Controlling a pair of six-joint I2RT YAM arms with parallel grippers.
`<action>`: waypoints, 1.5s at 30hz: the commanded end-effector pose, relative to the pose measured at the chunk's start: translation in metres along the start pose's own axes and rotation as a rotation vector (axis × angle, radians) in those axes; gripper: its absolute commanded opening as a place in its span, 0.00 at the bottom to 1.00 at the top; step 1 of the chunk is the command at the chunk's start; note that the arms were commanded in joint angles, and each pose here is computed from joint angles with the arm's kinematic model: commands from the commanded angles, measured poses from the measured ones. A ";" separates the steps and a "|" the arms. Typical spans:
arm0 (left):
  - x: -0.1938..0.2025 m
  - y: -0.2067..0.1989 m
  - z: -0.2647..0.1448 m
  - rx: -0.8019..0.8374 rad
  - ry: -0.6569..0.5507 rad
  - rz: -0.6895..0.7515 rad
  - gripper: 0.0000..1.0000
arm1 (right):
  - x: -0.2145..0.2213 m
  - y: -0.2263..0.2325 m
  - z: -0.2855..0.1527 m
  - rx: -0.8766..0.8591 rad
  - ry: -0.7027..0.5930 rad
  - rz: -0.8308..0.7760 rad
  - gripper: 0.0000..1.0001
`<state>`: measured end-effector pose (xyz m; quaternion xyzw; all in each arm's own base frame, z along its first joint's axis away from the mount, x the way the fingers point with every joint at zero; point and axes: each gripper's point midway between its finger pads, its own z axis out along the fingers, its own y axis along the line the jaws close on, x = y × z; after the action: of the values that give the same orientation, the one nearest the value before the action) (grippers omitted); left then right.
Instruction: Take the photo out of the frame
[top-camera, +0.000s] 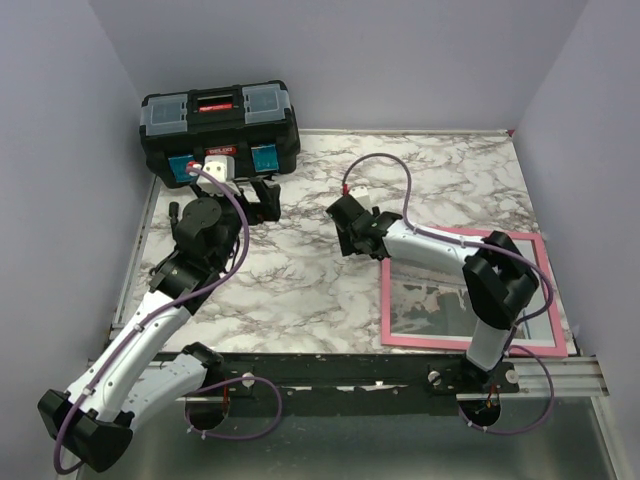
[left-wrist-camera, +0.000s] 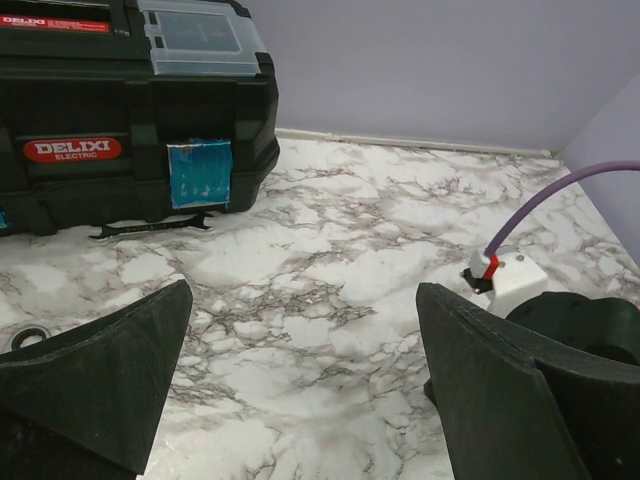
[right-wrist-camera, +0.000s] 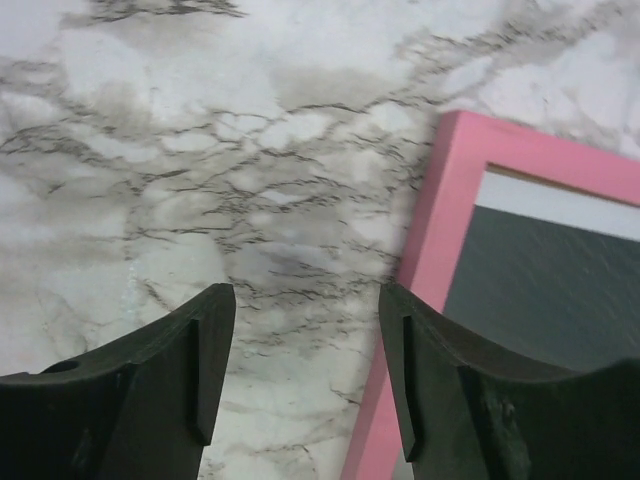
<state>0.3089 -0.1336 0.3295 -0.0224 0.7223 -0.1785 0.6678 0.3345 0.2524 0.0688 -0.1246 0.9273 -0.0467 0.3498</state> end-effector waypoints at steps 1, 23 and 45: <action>-0.008 -0.013 0.001 0.057 0.001 -0.013 0.99 | 0.023 -0.044 -0.006 0.127 0.066 0.153 0.68; 0.000 -0.026 0.004 0.127 0.036 -0.017 0.99 | 0.051 -0.056 0.030 0.091 0.130 0.250 0.44; -0.002 -0.004 0.005 0.006 0.016 0.007 0.99 | 0.016 0.083 0.005 -0.294 -0.098 -0.383 0.01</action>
<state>0.3111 -0.1558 0.3169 0.0110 0.7376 -0.2100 0.6416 0.3198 0.2816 0.0348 -0.2307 0.9119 -0.0243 0.3386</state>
